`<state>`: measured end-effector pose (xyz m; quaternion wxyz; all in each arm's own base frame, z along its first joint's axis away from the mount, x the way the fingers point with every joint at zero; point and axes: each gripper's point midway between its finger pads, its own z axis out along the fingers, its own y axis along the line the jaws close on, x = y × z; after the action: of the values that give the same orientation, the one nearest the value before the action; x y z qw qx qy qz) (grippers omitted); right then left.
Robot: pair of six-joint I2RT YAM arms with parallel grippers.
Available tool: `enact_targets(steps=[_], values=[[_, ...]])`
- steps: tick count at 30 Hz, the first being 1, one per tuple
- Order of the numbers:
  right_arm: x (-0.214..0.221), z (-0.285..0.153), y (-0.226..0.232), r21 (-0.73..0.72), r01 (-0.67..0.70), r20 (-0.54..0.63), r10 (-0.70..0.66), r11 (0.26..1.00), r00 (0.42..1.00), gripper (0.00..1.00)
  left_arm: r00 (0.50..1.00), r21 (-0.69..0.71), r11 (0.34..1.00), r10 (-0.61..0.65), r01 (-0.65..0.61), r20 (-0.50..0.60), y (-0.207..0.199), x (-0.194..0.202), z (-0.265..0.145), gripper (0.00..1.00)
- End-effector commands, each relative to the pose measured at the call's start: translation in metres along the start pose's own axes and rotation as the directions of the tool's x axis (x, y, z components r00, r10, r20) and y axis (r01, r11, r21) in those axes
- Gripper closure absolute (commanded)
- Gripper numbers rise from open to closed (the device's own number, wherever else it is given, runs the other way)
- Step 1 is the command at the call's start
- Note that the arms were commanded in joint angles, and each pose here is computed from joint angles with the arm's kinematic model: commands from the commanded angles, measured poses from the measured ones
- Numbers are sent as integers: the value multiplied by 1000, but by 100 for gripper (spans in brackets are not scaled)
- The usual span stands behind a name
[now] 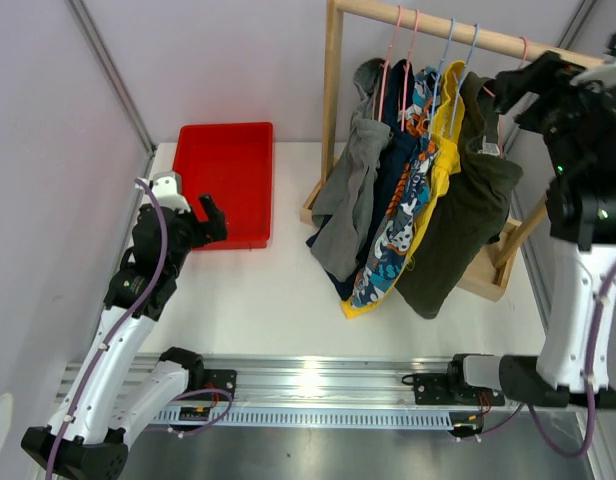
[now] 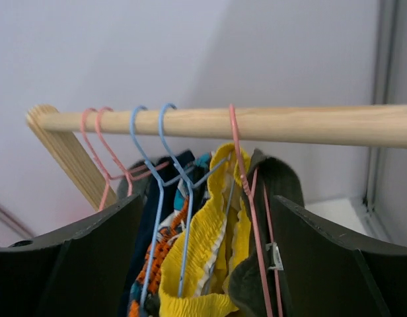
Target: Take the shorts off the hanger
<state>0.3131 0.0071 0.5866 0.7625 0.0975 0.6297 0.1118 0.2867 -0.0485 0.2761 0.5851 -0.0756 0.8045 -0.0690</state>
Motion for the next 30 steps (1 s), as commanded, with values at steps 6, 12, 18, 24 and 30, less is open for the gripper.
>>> enact_targets(steps=[6,12,18,24,30], values=[[51,0,12,-29,22,-153,-26,999,988,11,996,233,971,39,-57,84,-45,-27,-20,1],[28,-61,-12,73,39,-9,-39,997,999,6,982,477,868,62,-140,177,-133,-89,-66,1],[48,-76,-26,110,95,-54,-89,989,995,3,980,621,770,27,-146,198,-195,-130,-99,0],[53,-78,-23,87,80,-56,-75,993,996,3,976,655,727,102,-205,193,-247,-136,-106,1],[69,-36,-15,58,103,-146,-94,993,985,6,984,672,721,87,-170,155,-246,-112,-112,1]])
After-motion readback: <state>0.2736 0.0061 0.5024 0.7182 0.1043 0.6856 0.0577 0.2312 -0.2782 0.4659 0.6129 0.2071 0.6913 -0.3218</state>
